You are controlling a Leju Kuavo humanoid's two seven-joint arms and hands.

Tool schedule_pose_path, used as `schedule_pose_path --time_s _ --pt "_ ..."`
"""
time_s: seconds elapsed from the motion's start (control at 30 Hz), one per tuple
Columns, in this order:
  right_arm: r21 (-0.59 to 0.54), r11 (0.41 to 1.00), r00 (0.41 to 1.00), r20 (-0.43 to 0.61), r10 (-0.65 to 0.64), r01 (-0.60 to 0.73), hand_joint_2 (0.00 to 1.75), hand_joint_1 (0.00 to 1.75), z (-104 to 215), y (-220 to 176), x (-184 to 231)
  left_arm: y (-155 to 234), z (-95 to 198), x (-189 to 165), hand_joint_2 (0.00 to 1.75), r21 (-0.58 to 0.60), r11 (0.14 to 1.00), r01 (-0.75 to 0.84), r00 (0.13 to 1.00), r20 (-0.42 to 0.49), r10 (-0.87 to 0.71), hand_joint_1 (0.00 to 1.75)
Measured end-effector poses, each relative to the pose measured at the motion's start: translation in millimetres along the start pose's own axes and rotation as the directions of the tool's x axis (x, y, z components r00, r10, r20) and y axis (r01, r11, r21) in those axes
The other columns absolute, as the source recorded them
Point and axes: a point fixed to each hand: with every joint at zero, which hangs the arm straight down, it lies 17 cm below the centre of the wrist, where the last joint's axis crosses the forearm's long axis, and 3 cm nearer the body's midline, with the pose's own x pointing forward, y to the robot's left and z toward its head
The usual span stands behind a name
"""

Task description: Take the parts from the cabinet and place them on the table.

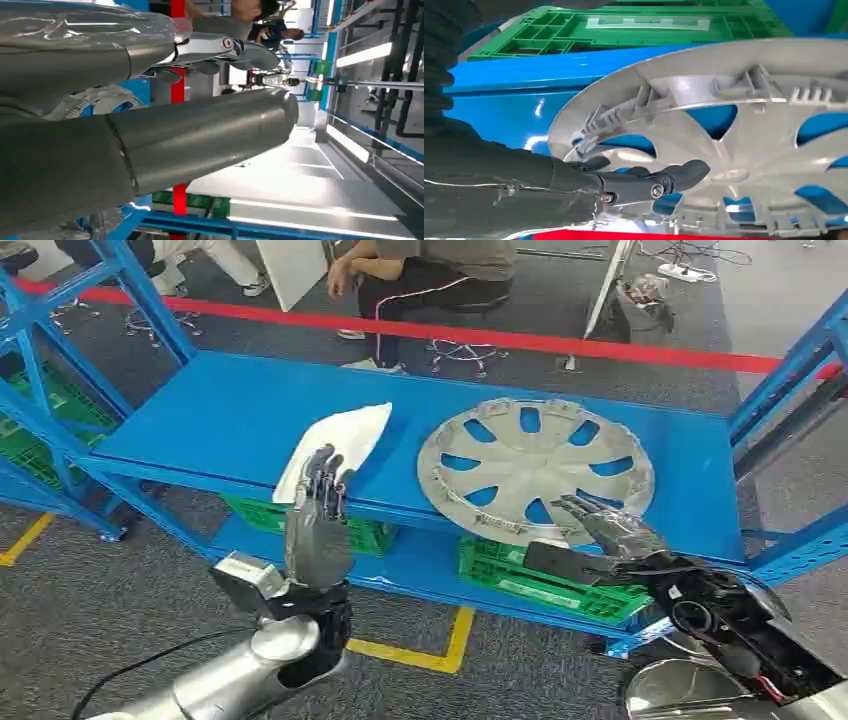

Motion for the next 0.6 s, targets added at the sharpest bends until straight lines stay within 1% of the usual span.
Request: schedule_pose_path --time_s 0.1,0.3,0.6 --pt "0.017 1.0 1.0 0.003 0.02 -0.02 1.75 0.0 -3.7 3.5 -2.7 -1.5 1.3 -2.0 0.0 -0.003 1.0 -0.003 1.0 -0.006 0.003 0.0" --pt "0.055 0.991 0.993 0.031 0.118 -0.12 1.75 0.0 -11.0 8.5 -7.3 1.8 2.4 -4.7 0.0 0.013 1.0 0.002 1.0 -0.015 -0.002 0.0" --pt "0.093 0.963 0.968 0.006 0.253 -0.252 1.75 0.0 -14.4 8.6 -31.2 3.7 5.3 -7.4 0.0 0.014 1.0 0.008 1.0 -0.024 -0.008 0.0"
